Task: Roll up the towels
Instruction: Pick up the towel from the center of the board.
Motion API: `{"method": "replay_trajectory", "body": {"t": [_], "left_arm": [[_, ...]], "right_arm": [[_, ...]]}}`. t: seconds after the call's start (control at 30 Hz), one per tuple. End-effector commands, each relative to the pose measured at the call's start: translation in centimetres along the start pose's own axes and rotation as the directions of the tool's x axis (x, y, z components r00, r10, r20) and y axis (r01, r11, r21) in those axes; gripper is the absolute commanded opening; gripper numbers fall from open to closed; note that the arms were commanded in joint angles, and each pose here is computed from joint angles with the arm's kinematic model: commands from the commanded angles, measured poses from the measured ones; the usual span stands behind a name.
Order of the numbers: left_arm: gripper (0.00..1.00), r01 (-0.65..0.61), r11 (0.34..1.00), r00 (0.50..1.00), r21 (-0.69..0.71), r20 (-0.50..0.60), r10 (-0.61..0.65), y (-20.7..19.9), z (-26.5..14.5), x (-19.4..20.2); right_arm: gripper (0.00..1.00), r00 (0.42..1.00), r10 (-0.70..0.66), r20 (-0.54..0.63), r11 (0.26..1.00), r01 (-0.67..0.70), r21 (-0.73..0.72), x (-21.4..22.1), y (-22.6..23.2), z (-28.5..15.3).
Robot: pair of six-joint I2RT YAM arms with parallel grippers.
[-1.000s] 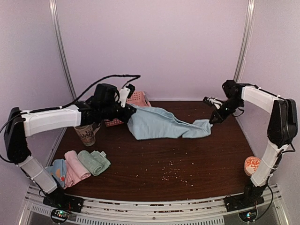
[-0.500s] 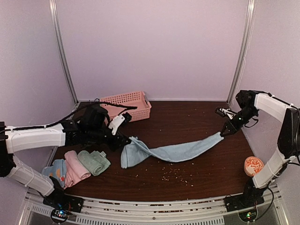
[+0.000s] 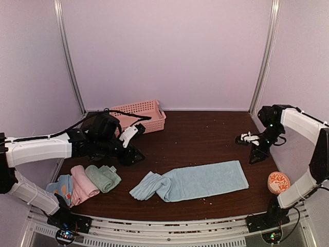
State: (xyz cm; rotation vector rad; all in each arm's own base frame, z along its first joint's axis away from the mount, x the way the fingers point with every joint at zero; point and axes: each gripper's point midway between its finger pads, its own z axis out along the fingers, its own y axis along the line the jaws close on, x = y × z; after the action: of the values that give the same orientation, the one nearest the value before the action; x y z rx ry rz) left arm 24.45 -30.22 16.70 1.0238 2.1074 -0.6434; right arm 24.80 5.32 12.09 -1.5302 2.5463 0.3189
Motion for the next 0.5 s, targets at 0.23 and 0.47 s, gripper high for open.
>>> {"method": "replay_trajectory", "body": {"t": [0.23,0.47], "left_arm": [[0.43,0.099,0.995,0.994,-0.017,0.037,-0.099,1.1,2.5,-0.9],[0.42,0.129,0.992,0.991,-0.02,0.023,-0.128,1.2,2.9,-1.0]], "right_arm": [[0.42,0.889,-0.391,-0.238,0.917,0.397,-0.024,5.7,5.3,7.3],[0.41,0.857,-0.464,-0.225,0.877,0.48,0.016,4.4,5.8,9.2]]}}
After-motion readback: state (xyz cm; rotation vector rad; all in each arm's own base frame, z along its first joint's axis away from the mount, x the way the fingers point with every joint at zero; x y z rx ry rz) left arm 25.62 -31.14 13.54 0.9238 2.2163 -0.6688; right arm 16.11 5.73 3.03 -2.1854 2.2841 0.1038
